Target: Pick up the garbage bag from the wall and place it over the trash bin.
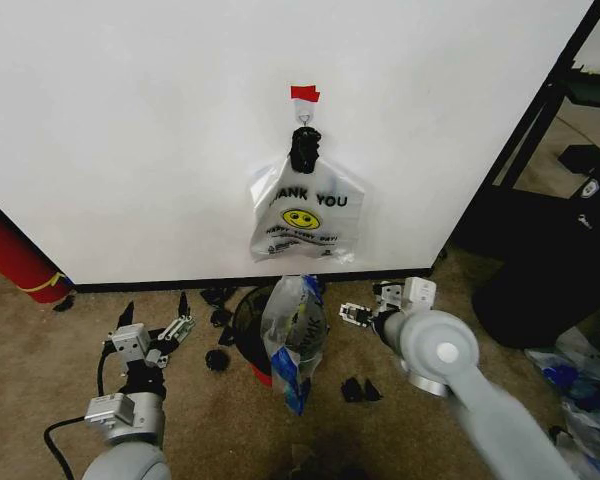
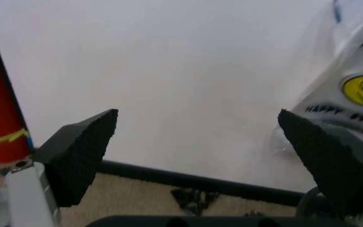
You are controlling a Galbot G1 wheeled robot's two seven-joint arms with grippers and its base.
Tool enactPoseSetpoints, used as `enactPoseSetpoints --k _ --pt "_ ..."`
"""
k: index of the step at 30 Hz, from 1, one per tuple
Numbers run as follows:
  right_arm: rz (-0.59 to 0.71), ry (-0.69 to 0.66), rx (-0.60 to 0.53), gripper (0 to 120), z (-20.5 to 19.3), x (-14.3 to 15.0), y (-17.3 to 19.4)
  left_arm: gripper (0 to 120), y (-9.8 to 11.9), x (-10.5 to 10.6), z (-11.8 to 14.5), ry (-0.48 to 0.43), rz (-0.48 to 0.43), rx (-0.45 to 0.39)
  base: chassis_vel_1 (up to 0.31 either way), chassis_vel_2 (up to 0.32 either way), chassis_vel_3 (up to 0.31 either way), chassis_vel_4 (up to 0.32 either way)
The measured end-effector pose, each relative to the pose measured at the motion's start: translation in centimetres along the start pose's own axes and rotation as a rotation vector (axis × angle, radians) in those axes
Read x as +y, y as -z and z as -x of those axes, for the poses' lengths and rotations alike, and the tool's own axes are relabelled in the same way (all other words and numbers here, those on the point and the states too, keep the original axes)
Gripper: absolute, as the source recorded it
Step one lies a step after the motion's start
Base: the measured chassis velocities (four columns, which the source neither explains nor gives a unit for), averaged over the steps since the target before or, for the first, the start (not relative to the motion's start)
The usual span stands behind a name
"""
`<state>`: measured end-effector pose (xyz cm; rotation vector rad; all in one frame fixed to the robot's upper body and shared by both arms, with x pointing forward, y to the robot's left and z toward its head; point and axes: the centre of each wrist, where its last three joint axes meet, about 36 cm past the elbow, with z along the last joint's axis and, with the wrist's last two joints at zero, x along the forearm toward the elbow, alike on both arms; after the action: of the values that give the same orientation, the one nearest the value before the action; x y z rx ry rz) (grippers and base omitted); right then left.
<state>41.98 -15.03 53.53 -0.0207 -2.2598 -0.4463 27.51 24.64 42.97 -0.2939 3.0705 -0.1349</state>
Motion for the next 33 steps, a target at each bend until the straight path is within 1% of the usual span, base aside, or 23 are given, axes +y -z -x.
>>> enactPoseSetpoints --k 1,4,7,8,13,14,17,21,27,33 --pt "0.0 0.0 0.0 100 0.0 0.0 0.0 100 0.0 0.0 0.0 0.0 0.0 0.0 0.0 0.0 0.0 0.0" --pt "0.036 -0.002 0.018 100 0.5 1.2 0.2 100 -0.1 -0.5 -0.2 0.021 -0.019 0.049 0.0 0.0 0.0 0.0" --pt "0.042 0.015 0.049 100 0.9 3.0 0.4 100 -0.3 -0.6 -0.2 0.036 -0.019 0.069 0.0 0.0 0.0 0.0" --pt "0.042 0.015 0.049 100 0.9 3.0 0.4 100 -0.3 -0.6 -0.2 0.036 -0.019 0.069 0.0 0.0 0.0 0.0" --pt "0.017 0.043 0.1 100 1.0 5.7 -0.1 100 -0.2 -0.7 -0.1 0.052 -0.053 0.113 0.0 0.0 0.0 0.0" --pt "0.002 0.041 0.124 100 1.2 6.6 -0.3 100 -0.2 -0.7 0.0 0.056 -0.057 0.115 0.0 0.0 0.0 0.0" --pt "-0.021 0.031 0.153 100 1.7 7.2 -0.7 100 -0.3 -0.7 0.1 0.063 -0.057 0.118 0.0 0.0 0.0 0.0" --pt "-0.062 -0.009 0.193 100 2.7 6.7 -1.6 100 -0.5 -0.8 0.0 0.078 -0.066 0.127 0.0 0.0 0.0 0.0" --pt "-0.049 -0.037 0.23 100 3.9 6.1 -2.7 100 -0.7 -1.1 -0.2 0.084 -0.088 0.147 0.0 0.0 0.0 0.0" --pt "-0.029 -0.048 0.239 100 5.1 6.1 -2.4 100 -0.8 -1.3 0.0 0.079 -0.089 0.149 0.0 0.0 0.0 0.0"
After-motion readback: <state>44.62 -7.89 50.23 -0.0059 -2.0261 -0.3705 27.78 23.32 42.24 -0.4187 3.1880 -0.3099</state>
